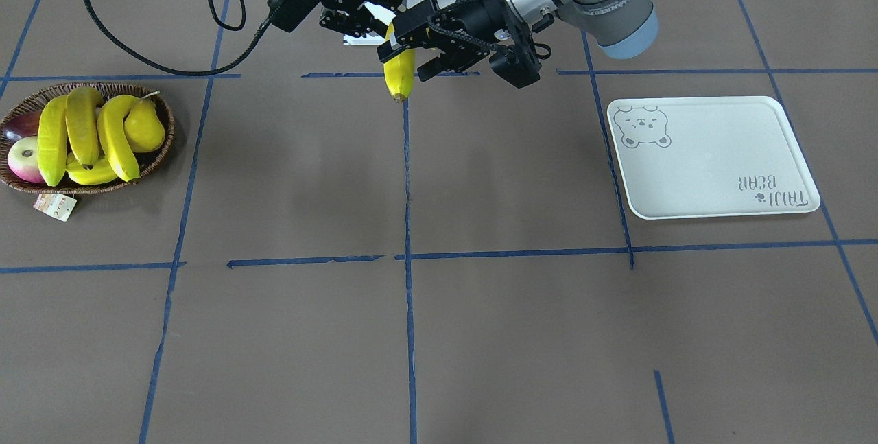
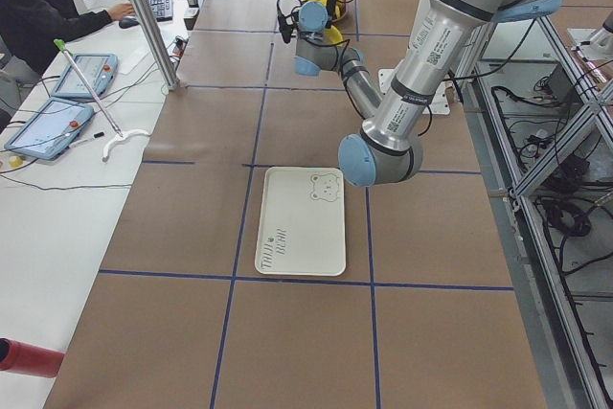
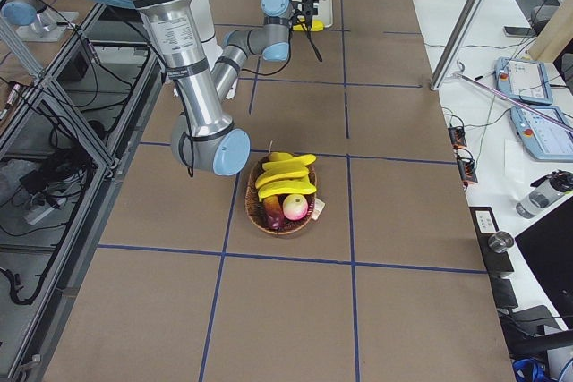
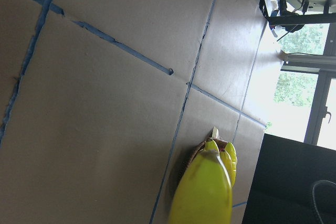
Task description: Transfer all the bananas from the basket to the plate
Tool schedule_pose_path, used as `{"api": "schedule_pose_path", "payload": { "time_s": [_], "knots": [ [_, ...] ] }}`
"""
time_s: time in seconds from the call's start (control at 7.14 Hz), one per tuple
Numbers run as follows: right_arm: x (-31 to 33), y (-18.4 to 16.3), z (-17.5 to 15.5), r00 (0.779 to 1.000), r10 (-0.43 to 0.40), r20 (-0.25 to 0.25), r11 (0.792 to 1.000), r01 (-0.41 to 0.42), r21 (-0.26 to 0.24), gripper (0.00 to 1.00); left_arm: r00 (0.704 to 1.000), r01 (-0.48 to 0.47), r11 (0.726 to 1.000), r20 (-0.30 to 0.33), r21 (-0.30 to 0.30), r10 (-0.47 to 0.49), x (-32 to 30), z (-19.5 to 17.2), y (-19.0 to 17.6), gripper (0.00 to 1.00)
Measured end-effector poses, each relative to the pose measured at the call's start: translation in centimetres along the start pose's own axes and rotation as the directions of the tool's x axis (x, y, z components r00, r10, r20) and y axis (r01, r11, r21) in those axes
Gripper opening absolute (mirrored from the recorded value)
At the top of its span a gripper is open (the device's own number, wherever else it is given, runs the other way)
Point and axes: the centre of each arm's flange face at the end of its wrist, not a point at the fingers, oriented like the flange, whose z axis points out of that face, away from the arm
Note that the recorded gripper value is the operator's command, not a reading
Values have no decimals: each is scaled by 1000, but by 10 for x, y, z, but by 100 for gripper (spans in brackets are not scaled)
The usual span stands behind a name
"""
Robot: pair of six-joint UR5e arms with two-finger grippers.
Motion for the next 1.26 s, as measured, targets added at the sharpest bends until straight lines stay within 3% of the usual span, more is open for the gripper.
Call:
{"api": "schedule_pose_path", "payload": {
  "time_s": [0.14,0.28,0.42,0.56,0.7,0.84,0.98,1.26],
  "knots": [
    [-1,1,1,1000,-1,2,1000,1,-3,0,1000,0,1000,1,-6,0,-1,3,3,94],
    [-1,2,1,1000,-1,2,1000,1,-4,1,1000,0,1000,1,-8,0,-1,4,4,77],
    [-1,2,2,1000,-1,2,1000,1,-4,1,1000,0,1000,2,-8,0,-1,4,4,36],
    [-1,2,2,1000,-1,2,1000,1,-4,1,1000,0,1000,2,-9,0,-1,4,4,3],
    [-1,2,2,1000,-2,3,1000,2,-4,12,1000,0,1000,1,-10,1,-1,3,5,0],
    [-1,2,2,1000,-1,2,1000,1,-4,89,1000,-3,1000,3,-10,3,-2,3,5,0],
    [-1,2,2,1000,4,-1,1000,-4,-6,99,1000,-6,1000,6,-10,6,-4,3,4,0],
    [-1,4,3,1000,10,-3,1000,-10,-10,99,1000,-8,1000,6,-8,8,-5,2,3,0]
  ]
}}
